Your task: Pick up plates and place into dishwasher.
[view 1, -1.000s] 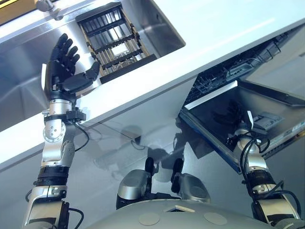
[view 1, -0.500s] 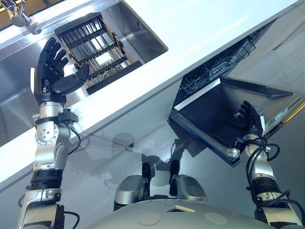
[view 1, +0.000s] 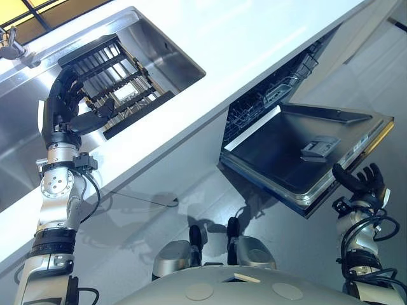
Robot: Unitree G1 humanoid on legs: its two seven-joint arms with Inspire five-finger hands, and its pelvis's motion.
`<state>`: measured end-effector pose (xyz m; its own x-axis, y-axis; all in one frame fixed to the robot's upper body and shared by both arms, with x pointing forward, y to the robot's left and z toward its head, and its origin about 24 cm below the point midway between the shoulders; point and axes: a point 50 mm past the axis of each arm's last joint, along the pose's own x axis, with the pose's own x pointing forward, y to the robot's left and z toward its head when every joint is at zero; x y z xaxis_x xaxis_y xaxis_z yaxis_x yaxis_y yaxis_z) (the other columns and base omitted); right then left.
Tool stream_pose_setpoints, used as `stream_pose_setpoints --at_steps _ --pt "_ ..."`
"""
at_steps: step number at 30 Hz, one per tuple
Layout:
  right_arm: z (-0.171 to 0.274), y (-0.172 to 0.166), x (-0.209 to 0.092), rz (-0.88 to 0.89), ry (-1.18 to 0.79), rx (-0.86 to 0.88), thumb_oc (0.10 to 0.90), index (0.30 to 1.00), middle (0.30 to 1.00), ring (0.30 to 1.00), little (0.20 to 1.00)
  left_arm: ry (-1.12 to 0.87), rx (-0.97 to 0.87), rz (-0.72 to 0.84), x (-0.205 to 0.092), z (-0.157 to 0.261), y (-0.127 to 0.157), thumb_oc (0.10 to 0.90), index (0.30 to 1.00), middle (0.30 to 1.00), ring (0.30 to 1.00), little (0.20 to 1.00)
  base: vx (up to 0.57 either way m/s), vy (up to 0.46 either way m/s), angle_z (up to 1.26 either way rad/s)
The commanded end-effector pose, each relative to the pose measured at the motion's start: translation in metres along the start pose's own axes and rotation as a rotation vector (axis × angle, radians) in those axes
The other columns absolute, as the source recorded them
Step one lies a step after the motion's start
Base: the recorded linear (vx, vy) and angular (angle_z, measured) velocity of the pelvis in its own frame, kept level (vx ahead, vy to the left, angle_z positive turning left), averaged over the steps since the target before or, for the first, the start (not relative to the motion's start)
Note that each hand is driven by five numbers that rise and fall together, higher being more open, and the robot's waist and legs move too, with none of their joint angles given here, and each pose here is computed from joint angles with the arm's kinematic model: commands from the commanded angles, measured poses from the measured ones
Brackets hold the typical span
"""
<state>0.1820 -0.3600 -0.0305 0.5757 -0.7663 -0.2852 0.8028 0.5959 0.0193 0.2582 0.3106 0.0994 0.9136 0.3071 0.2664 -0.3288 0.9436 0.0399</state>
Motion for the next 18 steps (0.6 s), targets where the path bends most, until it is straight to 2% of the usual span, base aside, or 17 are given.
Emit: stream_pose_setpoints --at_steps 1,6,10,15,18 --pt "0.067 -0.013 0.015 -0.067 -0.311 0.177 0.800 0.900 0.900 0.900 0.900 -0.135 -0.063 0.040 0.017 0.020 -0.002 0.800 0.900 0.900 0.900 0.900 -0.14 -0.076 -0.11" --pt "0.089 -0.015 0.022 -0.097 -0.384 0.362 0.800 0.900 0.900 0.900 0.900 -0.243 -0.191 0.066 0.027 0.039 -0.009 0.800 0.900 0.900 0.900 0.900 -0.17 -0.042 -0.05" --pt "0.092 -0.013 0.026 -0.076 -0.378 0.417 0.800 0.900 0.900 0.900 0.900 -0.277 -0.251 0.091 0.031 0.048 -0.010 0.800 0.900 0.900 0.900 0.900 -0.07 -0.018 0.00" --pt "0.090 -0.003 0.031 0.068 -0.332 0.519 0.800 0.900 0.900 0.900 0.900 -0.303 -0.333 0.103 0.033 0.055 -0.012 0.800 0.900 0.900 0.900 0.900 -0.05 0.010 0.03" --pt "0.076 0.008 0.032 0.215 -0.248 0.652 0.800 0.900 0.900 0.900 0.900 -0.346 -0.413 0.096 0.032 0.061 -0.009 0.800 0.900 0.900 0.900 0.900 -0.03 0.034 0.05"
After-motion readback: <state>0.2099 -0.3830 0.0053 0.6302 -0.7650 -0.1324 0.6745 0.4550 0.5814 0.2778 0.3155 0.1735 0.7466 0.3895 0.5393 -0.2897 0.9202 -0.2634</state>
